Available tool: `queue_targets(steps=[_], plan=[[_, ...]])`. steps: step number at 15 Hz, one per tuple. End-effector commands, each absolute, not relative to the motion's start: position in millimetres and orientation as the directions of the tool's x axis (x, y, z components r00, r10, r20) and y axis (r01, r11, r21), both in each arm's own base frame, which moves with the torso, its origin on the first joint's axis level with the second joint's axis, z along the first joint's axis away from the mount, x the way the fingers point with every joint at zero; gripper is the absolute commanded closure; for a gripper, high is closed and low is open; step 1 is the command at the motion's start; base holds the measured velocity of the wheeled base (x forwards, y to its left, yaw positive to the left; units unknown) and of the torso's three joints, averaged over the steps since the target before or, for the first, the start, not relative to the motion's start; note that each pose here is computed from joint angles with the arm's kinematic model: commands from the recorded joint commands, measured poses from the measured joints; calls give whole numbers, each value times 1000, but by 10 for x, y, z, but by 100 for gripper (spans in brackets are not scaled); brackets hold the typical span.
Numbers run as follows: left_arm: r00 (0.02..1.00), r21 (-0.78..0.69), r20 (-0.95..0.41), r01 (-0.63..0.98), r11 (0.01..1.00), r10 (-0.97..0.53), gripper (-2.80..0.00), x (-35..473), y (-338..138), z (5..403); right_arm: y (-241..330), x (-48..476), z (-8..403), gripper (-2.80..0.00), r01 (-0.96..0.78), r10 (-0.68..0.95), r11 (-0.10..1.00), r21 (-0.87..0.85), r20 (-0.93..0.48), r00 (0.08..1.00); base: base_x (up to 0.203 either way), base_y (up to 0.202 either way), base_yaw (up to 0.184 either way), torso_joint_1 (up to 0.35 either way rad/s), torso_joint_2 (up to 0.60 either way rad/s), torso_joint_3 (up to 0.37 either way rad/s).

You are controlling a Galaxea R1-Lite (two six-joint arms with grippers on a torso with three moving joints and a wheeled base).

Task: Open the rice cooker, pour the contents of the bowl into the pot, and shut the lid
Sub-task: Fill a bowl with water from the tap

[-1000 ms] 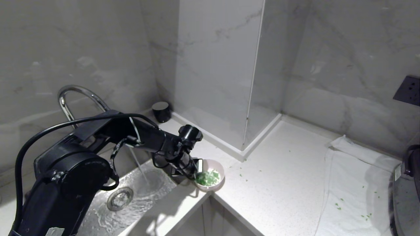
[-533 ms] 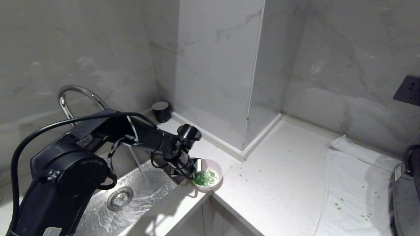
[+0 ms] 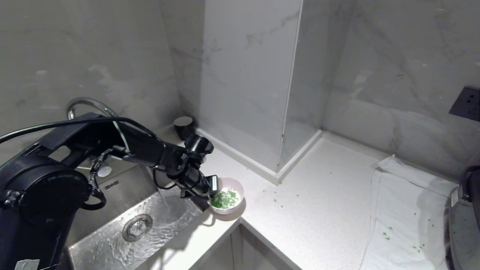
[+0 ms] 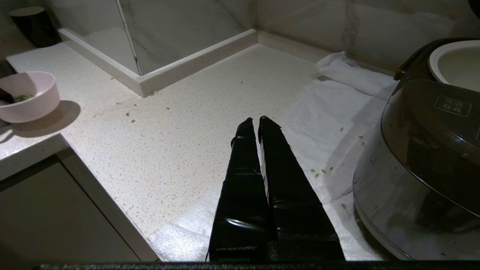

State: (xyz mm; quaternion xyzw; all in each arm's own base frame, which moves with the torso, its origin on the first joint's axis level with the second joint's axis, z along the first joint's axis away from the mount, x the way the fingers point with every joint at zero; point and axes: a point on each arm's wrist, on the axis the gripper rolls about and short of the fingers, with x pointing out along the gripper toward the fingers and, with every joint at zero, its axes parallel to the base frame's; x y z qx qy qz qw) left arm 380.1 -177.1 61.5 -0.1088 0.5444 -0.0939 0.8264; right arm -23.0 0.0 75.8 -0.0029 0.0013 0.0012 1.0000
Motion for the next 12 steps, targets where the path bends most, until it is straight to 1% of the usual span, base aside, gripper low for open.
queue_targets(steps=[1,5,9,12], plan=[[419,-301,-865,7,954,-276,0,3779,-1580,791,0,-230,757,0,-3,3,1000,-6,-3,1000,0,0,0,0,0,0],[417,-301,-875,-69,951,-246,0,3715,-1230,814,0,-230,757,0,-3,3,1000,-6,-3,1000,0,0,0,0,0,0],[476,-312,-855,-157,937,-205,0,3733,-795,763,0,-230,757,0,-3,3,1000,-6,-3,1000,0,0,0,0,0,0],[490,-308,-856,-223,925,-167,0,3765,-504,753,0,-230,757,0,-3,3,1000,-6,-3,1000,0,0,0,0,0,0]])
